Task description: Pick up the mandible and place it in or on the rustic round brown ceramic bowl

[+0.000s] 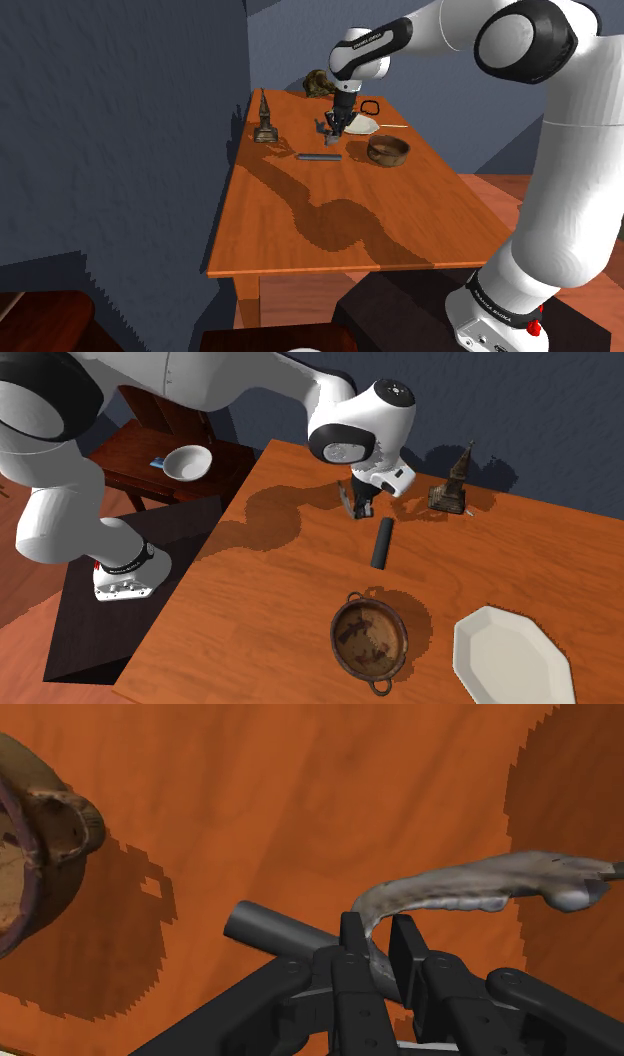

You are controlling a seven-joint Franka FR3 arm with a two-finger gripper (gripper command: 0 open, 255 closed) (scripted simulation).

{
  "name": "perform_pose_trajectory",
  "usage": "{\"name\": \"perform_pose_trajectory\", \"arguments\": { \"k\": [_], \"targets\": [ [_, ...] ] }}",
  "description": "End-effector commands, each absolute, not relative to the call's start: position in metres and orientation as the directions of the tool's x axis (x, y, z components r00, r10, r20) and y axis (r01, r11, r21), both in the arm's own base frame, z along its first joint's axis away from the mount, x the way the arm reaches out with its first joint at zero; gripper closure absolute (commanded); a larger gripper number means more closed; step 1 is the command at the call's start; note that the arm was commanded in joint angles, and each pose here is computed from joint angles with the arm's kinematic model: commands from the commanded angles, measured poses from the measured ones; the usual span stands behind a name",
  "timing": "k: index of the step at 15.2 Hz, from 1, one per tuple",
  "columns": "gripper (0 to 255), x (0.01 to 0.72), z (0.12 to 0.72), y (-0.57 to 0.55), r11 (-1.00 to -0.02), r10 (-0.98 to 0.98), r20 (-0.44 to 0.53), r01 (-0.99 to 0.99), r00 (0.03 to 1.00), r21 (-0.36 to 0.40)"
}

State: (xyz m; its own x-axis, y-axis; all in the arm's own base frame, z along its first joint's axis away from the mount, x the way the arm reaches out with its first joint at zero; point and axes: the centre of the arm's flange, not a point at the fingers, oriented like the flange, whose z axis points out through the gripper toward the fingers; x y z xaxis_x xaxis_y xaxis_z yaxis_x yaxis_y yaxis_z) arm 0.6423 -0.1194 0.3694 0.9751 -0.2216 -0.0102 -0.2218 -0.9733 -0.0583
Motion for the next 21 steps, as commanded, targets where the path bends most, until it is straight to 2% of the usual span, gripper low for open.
{"name": "perform_pose_trajectory", "arguments": {
  "k": [1, 21],
  "targets": [
    [255, 0.637, 0.369, -0.138, -0.973, -0.222, -0.011, -0.222, 0.975, -0.058],
    [255, 0.567, 0.355, -0.393, -0.973, -0.222, -0.011, -0.222, 0.975, -0.058]
  ]
}}
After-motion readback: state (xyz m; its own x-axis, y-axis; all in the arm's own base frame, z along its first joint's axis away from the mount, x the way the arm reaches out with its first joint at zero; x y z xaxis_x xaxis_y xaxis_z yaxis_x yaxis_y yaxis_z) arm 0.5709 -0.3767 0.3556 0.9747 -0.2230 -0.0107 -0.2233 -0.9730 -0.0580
